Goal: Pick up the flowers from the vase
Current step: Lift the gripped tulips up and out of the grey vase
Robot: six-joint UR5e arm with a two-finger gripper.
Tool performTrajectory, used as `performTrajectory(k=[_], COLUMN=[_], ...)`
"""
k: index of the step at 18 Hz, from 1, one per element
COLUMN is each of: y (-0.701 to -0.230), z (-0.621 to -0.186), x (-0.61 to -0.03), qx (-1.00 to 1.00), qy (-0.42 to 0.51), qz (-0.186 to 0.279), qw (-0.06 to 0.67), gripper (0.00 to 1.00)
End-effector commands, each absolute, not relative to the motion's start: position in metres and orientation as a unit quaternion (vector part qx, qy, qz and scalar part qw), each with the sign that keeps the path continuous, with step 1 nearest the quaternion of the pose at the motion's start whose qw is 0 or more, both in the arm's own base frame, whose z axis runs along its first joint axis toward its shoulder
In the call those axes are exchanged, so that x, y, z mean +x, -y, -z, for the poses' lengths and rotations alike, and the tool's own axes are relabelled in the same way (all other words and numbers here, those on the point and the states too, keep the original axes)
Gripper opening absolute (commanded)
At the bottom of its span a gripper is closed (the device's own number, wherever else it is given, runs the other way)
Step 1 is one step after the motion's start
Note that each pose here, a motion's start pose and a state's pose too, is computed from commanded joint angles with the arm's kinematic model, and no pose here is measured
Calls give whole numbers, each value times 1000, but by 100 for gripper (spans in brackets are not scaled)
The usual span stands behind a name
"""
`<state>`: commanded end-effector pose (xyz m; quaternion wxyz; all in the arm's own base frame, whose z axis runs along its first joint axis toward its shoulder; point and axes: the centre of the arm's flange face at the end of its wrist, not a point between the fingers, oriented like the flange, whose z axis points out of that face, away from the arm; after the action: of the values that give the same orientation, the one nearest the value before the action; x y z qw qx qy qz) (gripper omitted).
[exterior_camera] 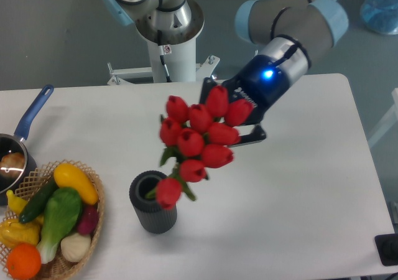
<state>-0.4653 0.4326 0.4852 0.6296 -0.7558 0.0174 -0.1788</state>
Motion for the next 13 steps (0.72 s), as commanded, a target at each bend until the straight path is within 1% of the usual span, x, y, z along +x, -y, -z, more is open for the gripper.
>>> performTrajectory(k=[3,6,11,13], y=[-410,-403,-400,-396], z=[-487,-480,-443,-432], x=[-484,-492,-500,-503], qx=[-757,-769,-858,-883], qy=[-4,-9,-34,-43], qz=[159,131,8,-27], qw=[634,626,512,466], gripper=[0,0,0,0])
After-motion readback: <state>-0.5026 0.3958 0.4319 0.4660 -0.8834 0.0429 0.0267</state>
